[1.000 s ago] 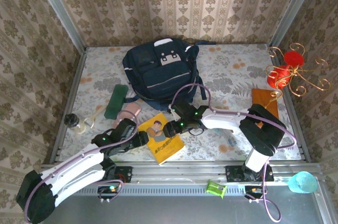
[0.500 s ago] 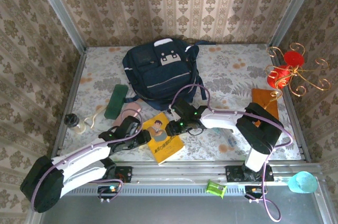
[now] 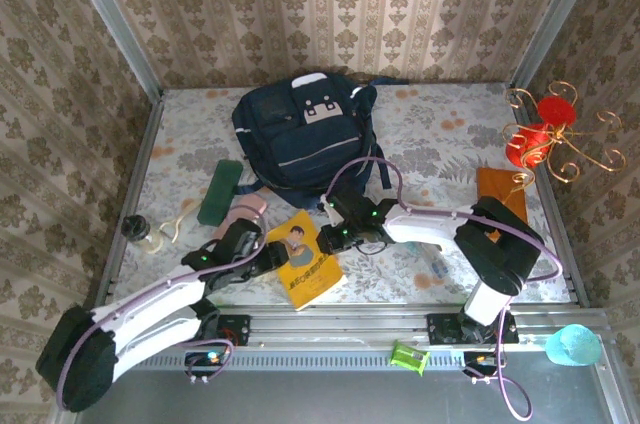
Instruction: Pack the student bag
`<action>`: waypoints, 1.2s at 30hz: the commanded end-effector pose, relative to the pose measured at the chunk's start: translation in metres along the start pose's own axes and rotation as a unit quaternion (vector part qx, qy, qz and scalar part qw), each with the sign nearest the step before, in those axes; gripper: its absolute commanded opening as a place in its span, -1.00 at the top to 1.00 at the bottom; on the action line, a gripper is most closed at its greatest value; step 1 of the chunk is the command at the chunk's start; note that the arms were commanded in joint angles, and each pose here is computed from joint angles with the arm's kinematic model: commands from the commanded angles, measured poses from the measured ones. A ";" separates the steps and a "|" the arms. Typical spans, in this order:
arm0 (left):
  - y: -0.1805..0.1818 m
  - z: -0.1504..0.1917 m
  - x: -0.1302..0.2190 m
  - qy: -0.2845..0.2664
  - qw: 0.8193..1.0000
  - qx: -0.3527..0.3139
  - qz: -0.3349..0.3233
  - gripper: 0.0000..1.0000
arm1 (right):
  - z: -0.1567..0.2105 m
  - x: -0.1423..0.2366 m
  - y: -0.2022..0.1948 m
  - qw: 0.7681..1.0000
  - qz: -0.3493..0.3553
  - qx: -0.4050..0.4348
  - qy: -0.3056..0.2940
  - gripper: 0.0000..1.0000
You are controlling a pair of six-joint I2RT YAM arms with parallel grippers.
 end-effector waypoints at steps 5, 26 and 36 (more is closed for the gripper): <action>0.005 -0.046 0.044 -0.107 0.991 0.026 0.070 -0.59 | -0.021 0.053 0.070 0.988 -0.147 0.043 -0.033 1.00; -0.073 -0.160 0.117 -0.196 0.936 -0.014 0.291 -0.97 | -0.123 0.185 0.113 0.930 -0.298 -0.022 -0.212 1.00; -0.106 -0.181 0.121 -0.198 0.922 -0.058 0.326 -0.22 | -0.129 0.174 0.102 0.931 -0.295 -0.033 -0.213 1.00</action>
Point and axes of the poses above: each hand's point on the last joint's axis, 136 mm out from that joint toward the fingers, its own x axis back along the fingers, its own y axis along the line the jaws close on, z = x × y, the point moved 3 cm from there along x, back along the fingers, and after that the axes turned 10 degrees about -x, right-handed, at the moved point
